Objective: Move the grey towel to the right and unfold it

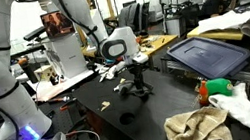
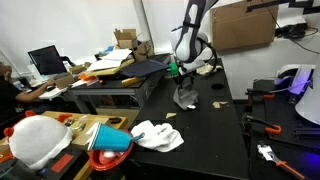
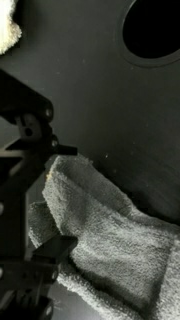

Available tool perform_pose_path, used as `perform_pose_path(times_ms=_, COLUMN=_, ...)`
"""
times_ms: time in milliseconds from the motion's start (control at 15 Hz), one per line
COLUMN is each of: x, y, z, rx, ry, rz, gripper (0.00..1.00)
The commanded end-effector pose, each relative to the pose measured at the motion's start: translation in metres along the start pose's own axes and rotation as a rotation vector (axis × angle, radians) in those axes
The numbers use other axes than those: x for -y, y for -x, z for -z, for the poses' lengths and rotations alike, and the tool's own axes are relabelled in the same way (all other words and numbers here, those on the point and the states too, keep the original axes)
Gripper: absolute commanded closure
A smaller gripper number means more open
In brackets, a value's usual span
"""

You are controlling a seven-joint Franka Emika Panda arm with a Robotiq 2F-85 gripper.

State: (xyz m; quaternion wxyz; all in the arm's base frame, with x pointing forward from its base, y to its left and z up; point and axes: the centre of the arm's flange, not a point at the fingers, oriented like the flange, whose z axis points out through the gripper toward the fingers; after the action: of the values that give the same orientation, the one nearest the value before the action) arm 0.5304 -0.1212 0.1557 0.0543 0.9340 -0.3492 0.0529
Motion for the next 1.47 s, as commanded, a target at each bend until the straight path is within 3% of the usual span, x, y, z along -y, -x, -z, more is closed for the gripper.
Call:
perform_pose_path(times_ms=0, x=0.007, y=-0.005, z=-0.004, rx=-0.023, ry=-0.004, rz=-0.021, gripper=0.51)
perform_pose_path(times_ms=467, x=0.017, y=-0.009, z=0.014, rx=-0.046, ry=-0.046, rz=-0.019, gripper=0.99)
perform_pose_path(times_ms=867, x=0.04, y=-0.003, z=0.071, rx=-0.063, ry=-0.145, rz=0.018, gripper=1.0)
perform_pose_path(times_ms=1067, x=0.062, y=-0.001, z=0.103, rx=-0.008, ry=-0.199, rz=0.026, gripper=1.0)
perform_pose_path(times_ms=1400, x=0.109, y=0.016, z=0.121, rx=0.151, ry=-0.188, rz=0.104, gripper=1.0)
